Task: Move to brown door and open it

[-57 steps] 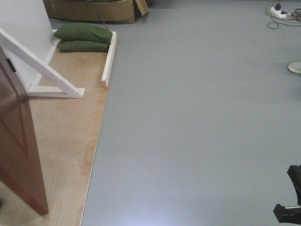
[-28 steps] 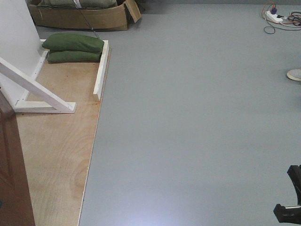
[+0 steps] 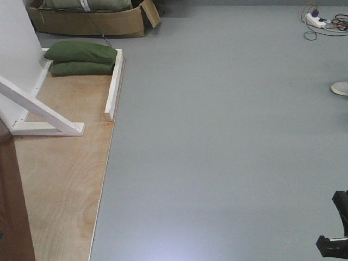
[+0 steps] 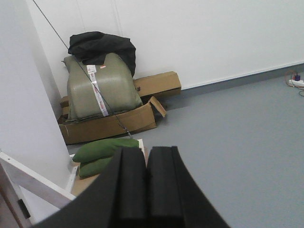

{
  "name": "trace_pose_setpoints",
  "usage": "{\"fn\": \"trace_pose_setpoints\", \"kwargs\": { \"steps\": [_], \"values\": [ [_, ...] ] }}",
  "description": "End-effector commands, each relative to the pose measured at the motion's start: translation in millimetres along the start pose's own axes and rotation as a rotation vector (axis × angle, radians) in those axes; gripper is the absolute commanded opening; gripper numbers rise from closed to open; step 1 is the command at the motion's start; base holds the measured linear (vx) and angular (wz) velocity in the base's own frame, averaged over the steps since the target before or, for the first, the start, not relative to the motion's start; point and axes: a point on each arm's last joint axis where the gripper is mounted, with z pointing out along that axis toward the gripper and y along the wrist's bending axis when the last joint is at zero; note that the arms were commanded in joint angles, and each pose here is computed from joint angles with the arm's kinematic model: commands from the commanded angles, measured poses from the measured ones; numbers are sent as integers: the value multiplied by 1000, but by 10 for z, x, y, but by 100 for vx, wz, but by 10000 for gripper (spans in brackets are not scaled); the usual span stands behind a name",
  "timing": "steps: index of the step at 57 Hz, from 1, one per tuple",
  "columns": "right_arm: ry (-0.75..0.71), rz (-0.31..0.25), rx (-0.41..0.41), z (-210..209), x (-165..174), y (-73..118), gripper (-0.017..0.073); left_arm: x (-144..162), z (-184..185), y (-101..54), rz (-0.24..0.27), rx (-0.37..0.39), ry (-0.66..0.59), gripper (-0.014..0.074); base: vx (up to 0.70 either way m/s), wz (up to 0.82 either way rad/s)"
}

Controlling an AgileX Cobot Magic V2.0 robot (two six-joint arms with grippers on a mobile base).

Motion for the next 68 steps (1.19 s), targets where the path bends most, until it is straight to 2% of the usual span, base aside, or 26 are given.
{"fn": "trace_pose_setpoints", "kwargs": {
  "steps": [1,23,28,31,36,39,45,50,52,53,56,57,58,62,68],
  "values": [
    [-76,-10,5,-1,-57,-4,0,-123,-6,18,-16,-14,-86,21,3,-2],
    [-76,-10,5,-1,-57,-4,0,-123,-6,18,-14,-14,-86,21,1,-1],
    [-76,-10,5,-1,-57,-4,0,-147,-7,23,57,-25,-108,21,0,0],
    [-76,-10,5,-1,-57,-4,0,-176,-3,28,69,-30,-126,21,0,0],
    [-76,-10,5,-1,-57,-4,0,-341,33,47,40,-34,-172,21,0,0],
    [-76,-10,5,-1,-57,-4,0,-521,77,67,3,-35,-209,21,0,0],
    [-76,-10,5,-1,-57,-4,0,-1011,218,124,-80,-30,-278,21,0,0],
    [-76,-10,5,-1,-57,-4,0,-1413,359,170,-94,-28,-285,21,0,0],
    [-76,-10,5,-1,-57,-4,0,-1624,389,191,-49,-32,-297,21,0,0],
    [-76,-10,5,-1,-57,-4,0,-1680,406,197,-10,-36,-284,21,0,0],
    [-76,-10,5,-1,-57,-4,0,-1929,444,224,150,-55,-270,21,0,0],
    [-76,-10,5,-1,-57,-4,0,-1987,449,233,180,-60,-263,21,0,0],
    [-76,-10,5,-1,-57,-4,0,-2067,454,247,254,-72,-246,21,0,0],
    [-76,-10,5,-1,-57,-4,0,-2333,433,310,449,-120,-195,22,0,0],
    [-76,-10,5,-1,-57,-4,0,-2676,305,459,673,-239,-95,25,0,0]
  ]
}}
